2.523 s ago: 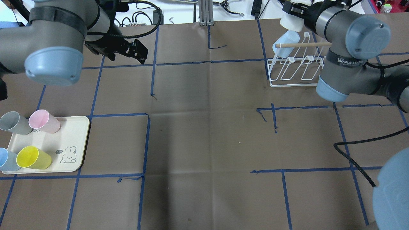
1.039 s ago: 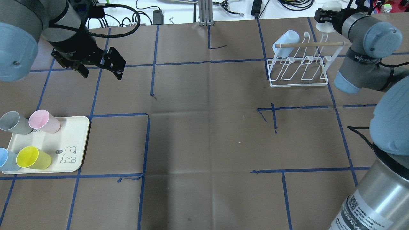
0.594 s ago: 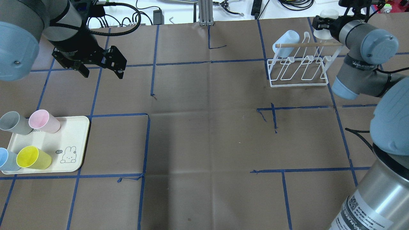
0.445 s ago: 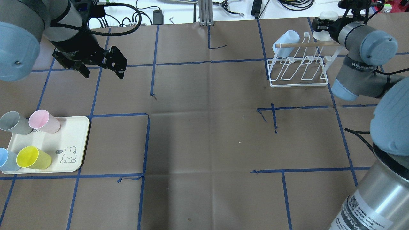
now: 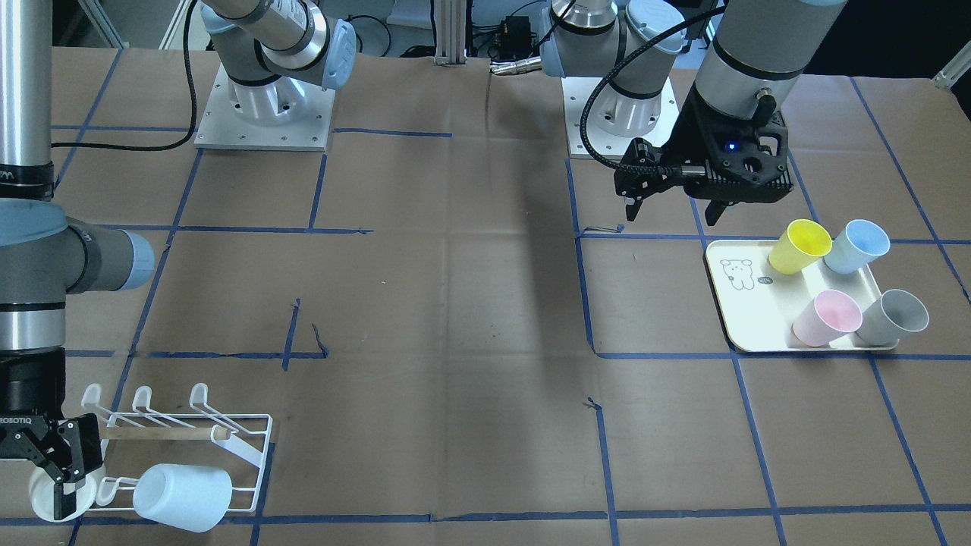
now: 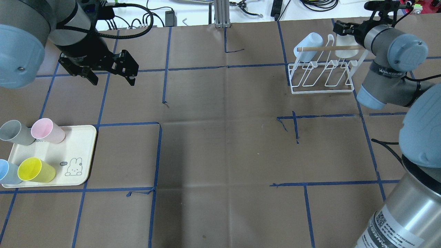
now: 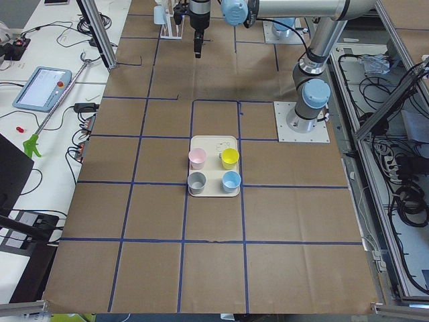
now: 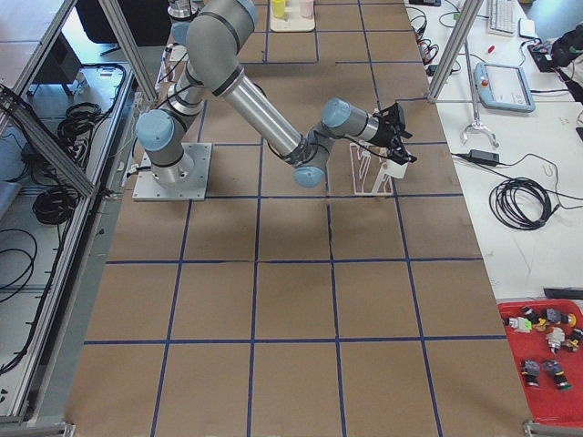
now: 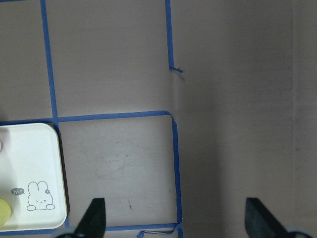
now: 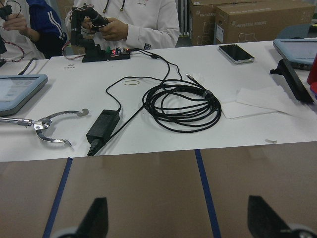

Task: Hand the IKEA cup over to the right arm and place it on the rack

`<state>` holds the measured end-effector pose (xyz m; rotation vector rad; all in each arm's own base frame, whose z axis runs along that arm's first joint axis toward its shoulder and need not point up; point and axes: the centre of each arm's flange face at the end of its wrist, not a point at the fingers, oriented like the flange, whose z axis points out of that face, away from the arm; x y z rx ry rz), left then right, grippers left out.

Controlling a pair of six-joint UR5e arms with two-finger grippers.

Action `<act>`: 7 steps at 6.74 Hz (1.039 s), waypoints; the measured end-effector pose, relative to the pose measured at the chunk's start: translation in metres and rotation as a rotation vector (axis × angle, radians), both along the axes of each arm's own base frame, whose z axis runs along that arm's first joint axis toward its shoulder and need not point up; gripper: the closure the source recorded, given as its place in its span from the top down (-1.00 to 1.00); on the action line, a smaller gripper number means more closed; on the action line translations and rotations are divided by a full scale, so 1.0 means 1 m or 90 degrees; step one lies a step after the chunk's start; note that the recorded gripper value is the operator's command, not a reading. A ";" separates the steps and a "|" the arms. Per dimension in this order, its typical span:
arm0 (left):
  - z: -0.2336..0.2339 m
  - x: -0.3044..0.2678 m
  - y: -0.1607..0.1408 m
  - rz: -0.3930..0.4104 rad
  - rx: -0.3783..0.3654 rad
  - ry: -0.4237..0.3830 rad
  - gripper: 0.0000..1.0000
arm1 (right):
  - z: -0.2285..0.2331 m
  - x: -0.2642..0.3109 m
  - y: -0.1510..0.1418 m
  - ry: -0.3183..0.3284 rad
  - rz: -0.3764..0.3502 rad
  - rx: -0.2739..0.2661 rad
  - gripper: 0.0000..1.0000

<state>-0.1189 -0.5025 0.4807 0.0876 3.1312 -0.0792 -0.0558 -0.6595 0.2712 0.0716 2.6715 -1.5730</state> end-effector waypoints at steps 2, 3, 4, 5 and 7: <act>0.000 -0.001 0.002 0.000 0.002 0.000 0.98 | 0.030 0.003 0.004 0.005 0.002 -0.014 1.00; -0.001 -0.001 0.004 0.000 0.003 0.000 0.98 | 0.053 0.005 0.008 0.004 0.004 -0.009 1.00; -0.002 -0.001 0.006 0.000 0.004 0.000 0.98 | 0.074 0.009 0.013 -0.001 0.006 0.006 1.00; -0.002 -0.001 0.006 0.000 0.003 0.000 0.98 | 0.095 0.018 0.019 -0.005 0.012 0.016 1.00; -0.001 -0.001 0.005 0.000 0.000 0.000 0.98 | 0.123 0.050 0.031 -0.027 0.038 0.087 1.00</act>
